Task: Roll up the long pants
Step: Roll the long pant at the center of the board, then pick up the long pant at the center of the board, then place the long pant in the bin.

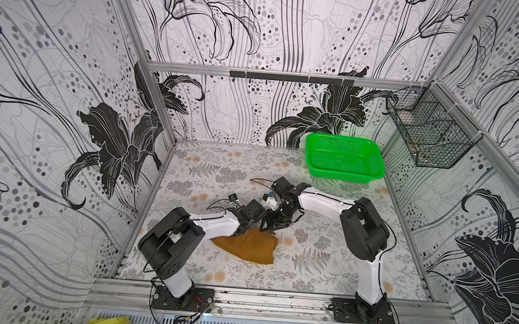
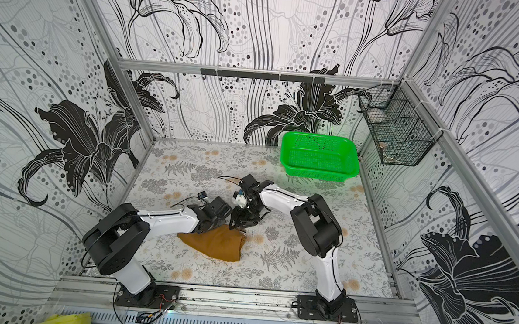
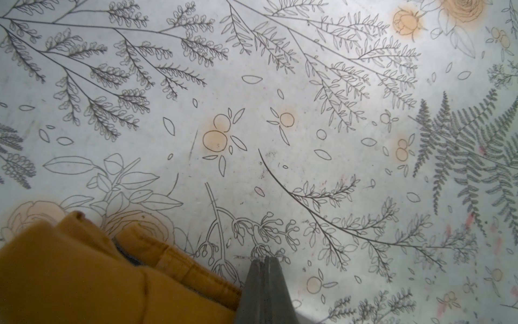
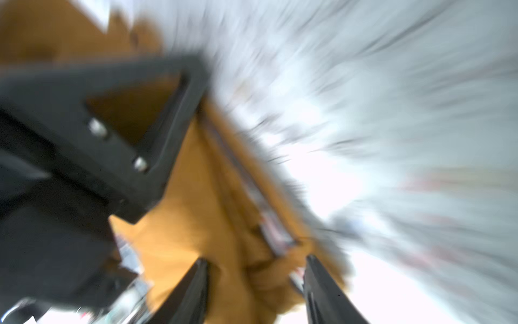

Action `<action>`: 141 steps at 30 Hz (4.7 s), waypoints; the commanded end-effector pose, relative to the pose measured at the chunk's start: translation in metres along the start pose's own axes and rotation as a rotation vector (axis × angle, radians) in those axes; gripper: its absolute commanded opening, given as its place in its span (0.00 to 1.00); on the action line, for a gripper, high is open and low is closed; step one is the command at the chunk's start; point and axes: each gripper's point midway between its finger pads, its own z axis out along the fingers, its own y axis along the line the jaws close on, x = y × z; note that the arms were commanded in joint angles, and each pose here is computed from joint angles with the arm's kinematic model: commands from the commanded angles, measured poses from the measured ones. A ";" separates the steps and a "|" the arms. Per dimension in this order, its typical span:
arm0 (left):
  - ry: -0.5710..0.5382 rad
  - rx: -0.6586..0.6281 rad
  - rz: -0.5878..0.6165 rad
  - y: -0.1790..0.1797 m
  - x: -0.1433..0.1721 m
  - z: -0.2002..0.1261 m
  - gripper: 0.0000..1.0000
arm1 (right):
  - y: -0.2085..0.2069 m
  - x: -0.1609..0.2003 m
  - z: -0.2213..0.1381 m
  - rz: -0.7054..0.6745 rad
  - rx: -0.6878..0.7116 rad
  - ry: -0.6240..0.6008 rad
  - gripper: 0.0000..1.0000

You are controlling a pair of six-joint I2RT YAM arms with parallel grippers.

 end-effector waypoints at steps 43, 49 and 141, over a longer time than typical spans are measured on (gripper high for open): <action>0.268 -0.164 0.101 0.060 0.067 0.004 0.00 | 0.042 0.089 0.045 0.301 -0.087 -0.431 0.95; 0.279 -0.172 0.107 0.062 0.070 0.007 0.00 | 0.035 0.092 0.081 0.357 -0.104 -0.368 0.95; -0.089 -0.044 -0.147 0.047 -0.082 -0.090 0.00 | -0.281 -0.193 -0.358 0.164 0.333 -0.765 0.00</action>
